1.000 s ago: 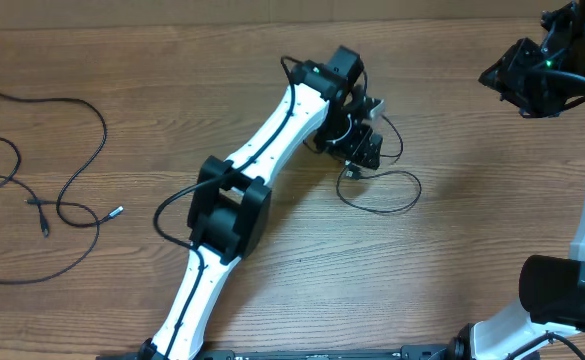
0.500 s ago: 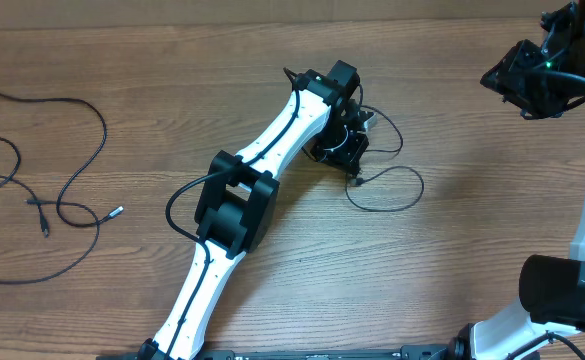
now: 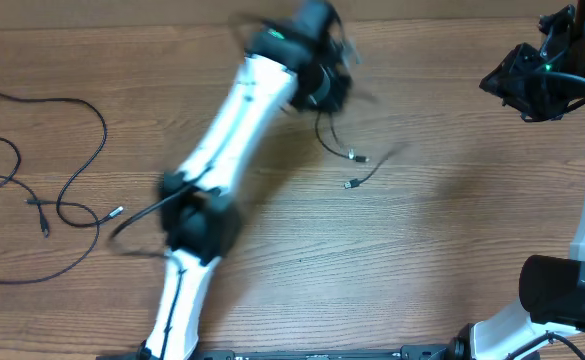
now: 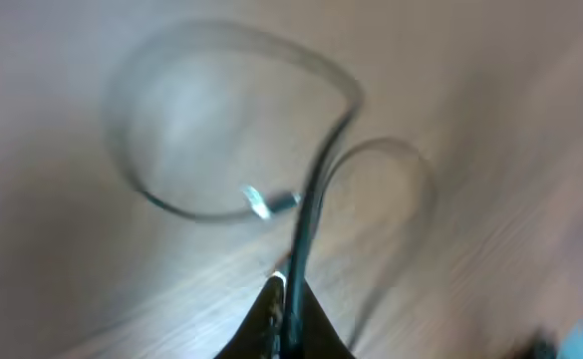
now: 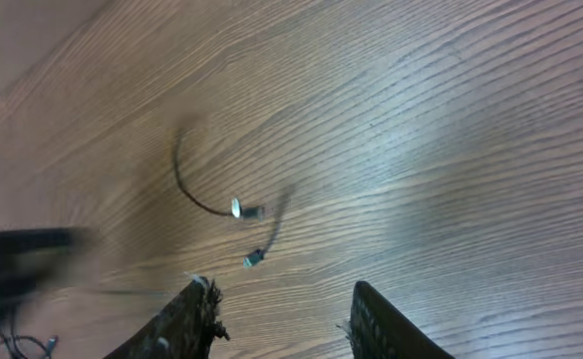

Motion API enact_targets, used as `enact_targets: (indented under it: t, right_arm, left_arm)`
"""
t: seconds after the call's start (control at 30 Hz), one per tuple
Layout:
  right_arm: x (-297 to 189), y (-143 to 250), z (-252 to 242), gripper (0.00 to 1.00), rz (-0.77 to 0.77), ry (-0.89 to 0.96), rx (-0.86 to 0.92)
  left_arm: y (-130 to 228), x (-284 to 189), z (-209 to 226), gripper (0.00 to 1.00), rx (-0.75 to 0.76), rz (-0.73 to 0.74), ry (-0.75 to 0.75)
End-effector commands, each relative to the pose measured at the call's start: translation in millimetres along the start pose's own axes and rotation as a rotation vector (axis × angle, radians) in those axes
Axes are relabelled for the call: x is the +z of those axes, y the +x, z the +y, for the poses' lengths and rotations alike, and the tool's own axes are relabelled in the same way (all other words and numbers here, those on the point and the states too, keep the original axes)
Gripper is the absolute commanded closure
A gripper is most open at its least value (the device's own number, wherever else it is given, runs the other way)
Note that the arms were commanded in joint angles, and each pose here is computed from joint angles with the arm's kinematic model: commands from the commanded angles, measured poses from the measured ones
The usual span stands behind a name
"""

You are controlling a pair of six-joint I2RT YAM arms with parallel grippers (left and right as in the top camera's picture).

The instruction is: Untangle cables

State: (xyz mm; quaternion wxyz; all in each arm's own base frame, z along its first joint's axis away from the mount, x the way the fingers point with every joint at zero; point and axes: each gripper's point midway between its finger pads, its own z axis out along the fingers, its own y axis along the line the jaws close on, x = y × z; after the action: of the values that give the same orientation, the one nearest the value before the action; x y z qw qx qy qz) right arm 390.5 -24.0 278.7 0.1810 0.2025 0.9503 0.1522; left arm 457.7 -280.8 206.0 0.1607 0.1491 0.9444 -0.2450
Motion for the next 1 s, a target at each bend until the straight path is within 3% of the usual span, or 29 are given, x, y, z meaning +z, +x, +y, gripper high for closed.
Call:
enact_targets:
  t: [0.0, 0.13, 0.3, 0.4, 0.57, 0.6, 0.63, 0.67, 0.97]
  right_arm:
    - [-3, -2, -1, 0.59, -0.018, 0.006, -0.014]
    - [-3, -2, -1, 0.59, -0.019, 0.005, -0.015]
    - [-3, -2, -1, 0.59, -0.02, 0.005, -0.015]
    - [-4, -3, 0, 0.59, -0.023, 0.004, -0.016]
    - [-4, -4, 0, 0.59, -0.026, 0.003, -0.017]
    - [-4, -4, 0, 0.59, -0.026, 0.003, -0.017]
    - [-4, -4, 0, 0.59, -0.026, 0.002, -0.017]
    - [-4, -4, 0, 0.58, -0.026, 0.002, -0.017]
    - [-3, -2, -1, 0.58, -0.016, 0.005, -0.014]
  left_arm:
    - [-47, -142, 27, 0.96, -0.079, -0.356, -0.141]
    - [-56, -239, 86, 0.96, -0.182, -0.575, -0.296]
    - [-38, -331, 162, 0.96, -0.326, -0.737, -0.449]
    - [-18, -367, 210, 0.96, -0.442, -0.786, -0.524]
    - [7, -382, 264, 0.92, -0.56, -0.772, -0.597]
    - [11, -380, 275, 0.61, -0.582, -0.76, -0.605]
    - [12, -378, 281, 0.41, -0.592, -0.752, -0.609]
    - [13, -374, 289, 0.02, -0.605, -0.737, -0.612]
    - [36, -353, 310, 0.0, -0.678, -0.622, -0.661]
